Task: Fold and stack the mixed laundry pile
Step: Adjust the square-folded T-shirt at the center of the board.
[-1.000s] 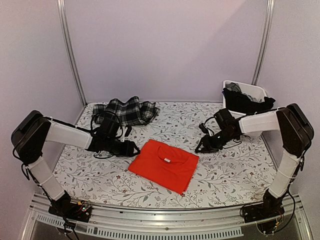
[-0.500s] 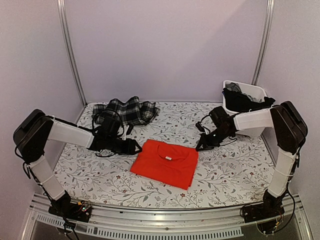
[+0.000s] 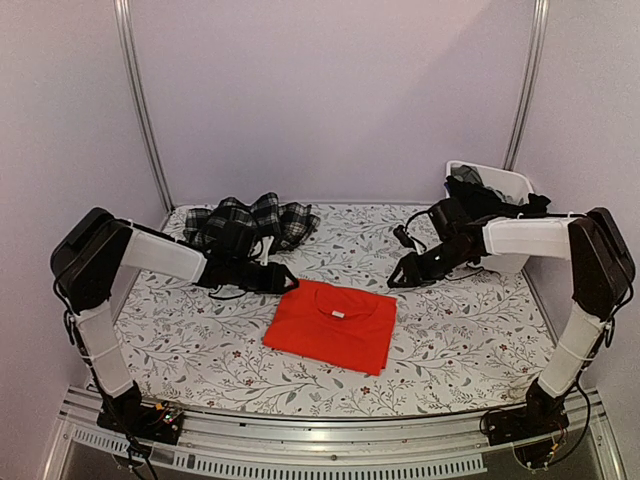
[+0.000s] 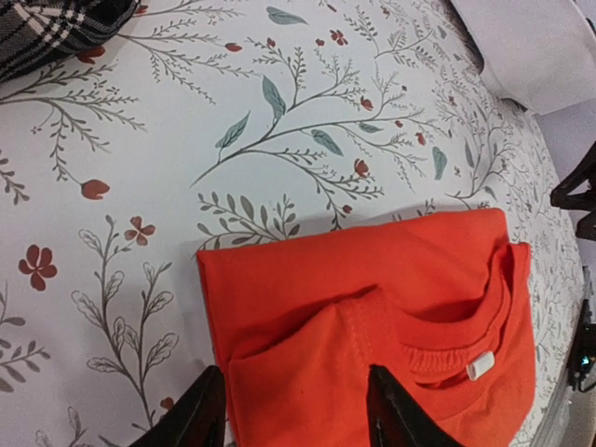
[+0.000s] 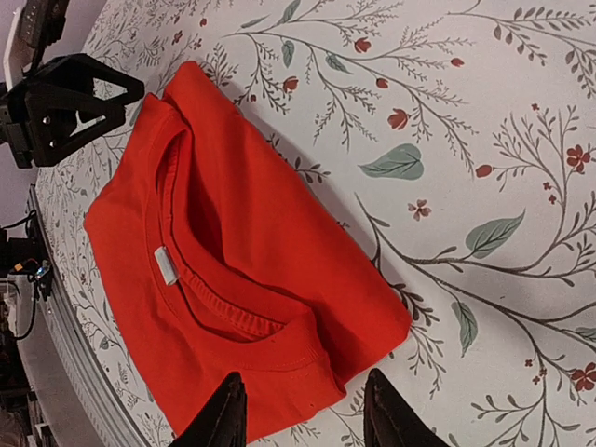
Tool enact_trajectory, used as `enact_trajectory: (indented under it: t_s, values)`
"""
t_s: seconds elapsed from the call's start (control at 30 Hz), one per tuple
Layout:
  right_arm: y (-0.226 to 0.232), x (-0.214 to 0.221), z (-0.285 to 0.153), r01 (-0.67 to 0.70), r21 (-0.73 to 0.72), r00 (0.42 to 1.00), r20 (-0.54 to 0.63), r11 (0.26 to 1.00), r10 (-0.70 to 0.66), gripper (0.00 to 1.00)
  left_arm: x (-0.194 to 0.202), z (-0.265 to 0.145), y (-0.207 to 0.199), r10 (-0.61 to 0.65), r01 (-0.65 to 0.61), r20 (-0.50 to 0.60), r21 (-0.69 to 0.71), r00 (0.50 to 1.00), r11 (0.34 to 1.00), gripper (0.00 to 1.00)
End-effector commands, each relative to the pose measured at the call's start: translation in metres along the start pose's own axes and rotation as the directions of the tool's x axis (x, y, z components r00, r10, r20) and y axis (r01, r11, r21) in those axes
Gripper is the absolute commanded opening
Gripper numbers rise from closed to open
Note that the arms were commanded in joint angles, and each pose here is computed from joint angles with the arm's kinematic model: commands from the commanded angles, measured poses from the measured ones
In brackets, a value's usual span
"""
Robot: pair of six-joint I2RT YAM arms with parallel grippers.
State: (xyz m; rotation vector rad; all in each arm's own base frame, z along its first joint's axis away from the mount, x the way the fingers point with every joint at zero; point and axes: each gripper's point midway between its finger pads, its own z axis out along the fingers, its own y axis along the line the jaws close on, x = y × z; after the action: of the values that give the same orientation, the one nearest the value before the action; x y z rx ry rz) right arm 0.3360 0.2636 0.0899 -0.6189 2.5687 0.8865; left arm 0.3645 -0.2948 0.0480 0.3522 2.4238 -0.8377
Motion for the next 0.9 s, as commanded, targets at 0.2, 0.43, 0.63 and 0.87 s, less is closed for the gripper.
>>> enact_trajectory:
  t_s: [0.2, 0.43, 0.63, 0.87]
  values:
    - [-0.007, 0.044, 0.03, -0.004, -0.025, 0.989, -0.148, 1.0, 0.0, 0.41, -0.015, 0.0, -0.023, 0.109, -0.113, 0.047, 0.078, 0.993, 0.991, 0.46]
    - [-0.007, 0.053, 0.039, -0.004, -0.036, 0.983, -0.181, 0.999, -0.002, 0.38, -0.016, 0.009, -0.021, 0.132, -0.134, 0.029, 0.055, 0.991, 0.99, 0.38]
    - [-0.009, 0.059, 0.044, -0.006, -0.029, 0.98, -0.199, 1.0, 0.0, 0.27, -0.022, 0.02, -0.001, 0.105, -0.105, 0.023, -0.036, 0.994, 0.994, 0.42]
    - [-0.007, 0.051, 0.038, 0.003, -0.016, 0.983, -0.184, 1.0, -0.006, 0.08, -0.011, 0.034, 0.011, 0.064, -0.066, -0.035, -0.049, 0.997, 0.997, 0.37]
